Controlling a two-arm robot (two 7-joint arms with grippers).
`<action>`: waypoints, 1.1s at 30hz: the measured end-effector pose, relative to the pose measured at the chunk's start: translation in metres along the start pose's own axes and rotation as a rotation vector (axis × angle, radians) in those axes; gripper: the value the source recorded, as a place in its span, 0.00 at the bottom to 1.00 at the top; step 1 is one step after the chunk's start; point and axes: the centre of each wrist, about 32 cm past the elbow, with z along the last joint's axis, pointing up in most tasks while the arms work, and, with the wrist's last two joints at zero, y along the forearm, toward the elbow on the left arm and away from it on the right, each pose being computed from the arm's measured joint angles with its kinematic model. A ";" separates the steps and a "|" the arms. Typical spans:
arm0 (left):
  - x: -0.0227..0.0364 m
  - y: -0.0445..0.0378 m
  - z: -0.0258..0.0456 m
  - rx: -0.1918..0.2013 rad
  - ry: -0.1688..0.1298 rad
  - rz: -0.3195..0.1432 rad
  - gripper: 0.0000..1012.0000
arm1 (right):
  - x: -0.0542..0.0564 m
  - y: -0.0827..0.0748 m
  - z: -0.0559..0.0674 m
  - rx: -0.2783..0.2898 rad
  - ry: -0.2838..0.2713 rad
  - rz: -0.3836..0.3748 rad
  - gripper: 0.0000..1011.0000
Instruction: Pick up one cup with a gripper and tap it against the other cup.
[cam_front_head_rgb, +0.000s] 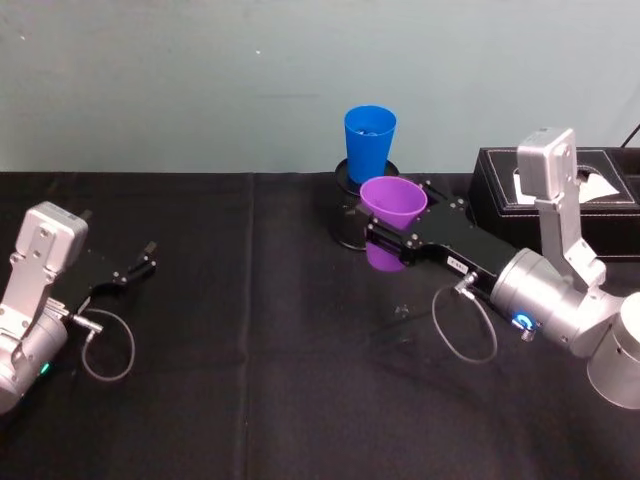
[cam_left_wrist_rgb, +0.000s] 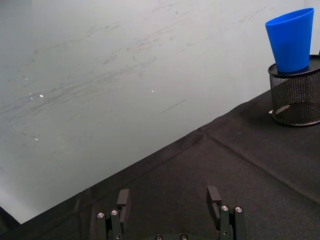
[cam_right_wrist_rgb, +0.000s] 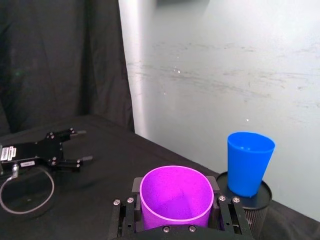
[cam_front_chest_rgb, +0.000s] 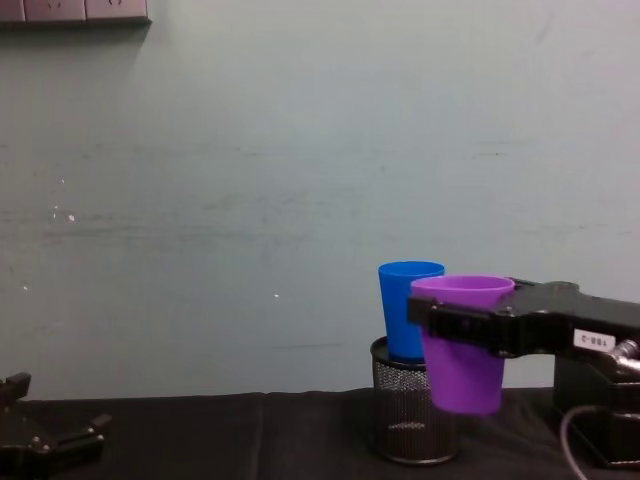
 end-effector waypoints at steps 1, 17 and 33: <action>0.0000 0.0000 0.0000 0.000 0.000 0.000 0.99 | 0.001 0.003 0.001 0.001 0.000 0.001 0.74; 0.0000 0.0000 0.0000 0.000 0.000 0.000 0.99 | 0.032 0.043 -0.018 0.026 0.015 -0.010 0.74; 0.0000 0.0000 0.0000 0.000 0.000 0.000 0.99 | 0.045 0.063 -0.028 0.008 0.035 -0.030 0.74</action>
